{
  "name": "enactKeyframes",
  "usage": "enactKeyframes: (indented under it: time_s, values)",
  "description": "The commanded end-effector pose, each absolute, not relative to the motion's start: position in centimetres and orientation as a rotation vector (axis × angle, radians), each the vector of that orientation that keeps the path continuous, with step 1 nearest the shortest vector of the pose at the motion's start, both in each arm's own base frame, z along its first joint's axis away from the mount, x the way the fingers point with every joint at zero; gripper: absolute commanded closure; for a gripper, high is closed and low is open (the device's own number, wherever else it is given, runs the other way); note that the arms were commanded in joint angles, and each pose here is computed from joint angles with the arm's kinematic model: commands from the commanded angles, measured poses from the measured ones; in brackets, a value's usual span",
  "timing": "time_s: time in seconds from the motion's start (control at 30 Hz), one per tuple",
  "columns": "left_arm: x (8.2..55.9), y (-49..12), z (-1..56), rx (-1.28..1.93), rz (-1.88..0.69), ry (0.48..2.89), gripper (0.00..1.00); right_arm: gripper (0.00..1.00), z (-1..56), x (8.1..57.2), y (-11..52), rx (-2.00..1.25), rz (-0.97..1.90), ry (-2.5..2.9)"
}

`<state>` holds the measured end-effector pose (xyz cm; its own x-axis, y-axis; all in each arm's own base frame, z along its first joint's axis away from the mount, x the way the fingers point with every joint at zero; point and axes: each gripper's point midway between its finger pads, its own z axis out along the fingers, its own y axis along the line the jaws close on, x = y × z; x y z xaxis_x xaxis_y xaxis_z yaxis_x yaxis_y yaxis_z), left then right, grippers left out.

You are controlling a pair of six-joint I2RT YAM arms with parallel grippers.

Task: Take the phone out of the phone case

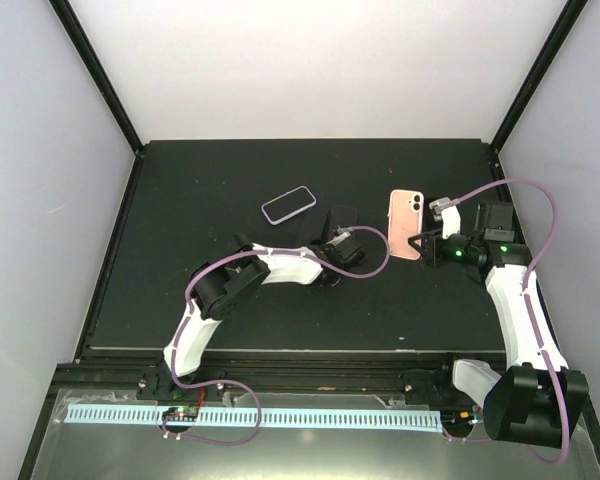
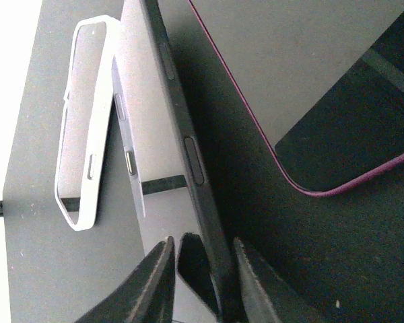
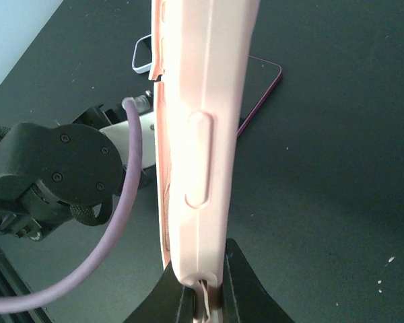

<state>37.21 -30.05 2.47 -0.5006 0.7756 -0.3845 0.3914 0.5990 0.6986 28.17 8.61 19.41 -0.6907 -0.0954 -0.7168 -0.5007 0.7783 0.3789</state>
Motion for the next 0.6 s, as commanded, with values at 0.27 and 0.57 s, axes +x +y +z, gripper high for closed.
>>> enactKeyframes:
  time_s: [0.27, 0.57]
  values:
    - [35.6, -29.3, 6.4, 0.731, 0.337, 2.257, 0.17, 0.99, 19.4, 29.5, 7.1, -0.436, 0.617, 2.262]
    - [29.6, -27.0, 12.7, 0.581, -0.105, 2.224, 0.12, 0.99, 16.9, 32.6, 3.5, -0.425, 0.374, 2.442]
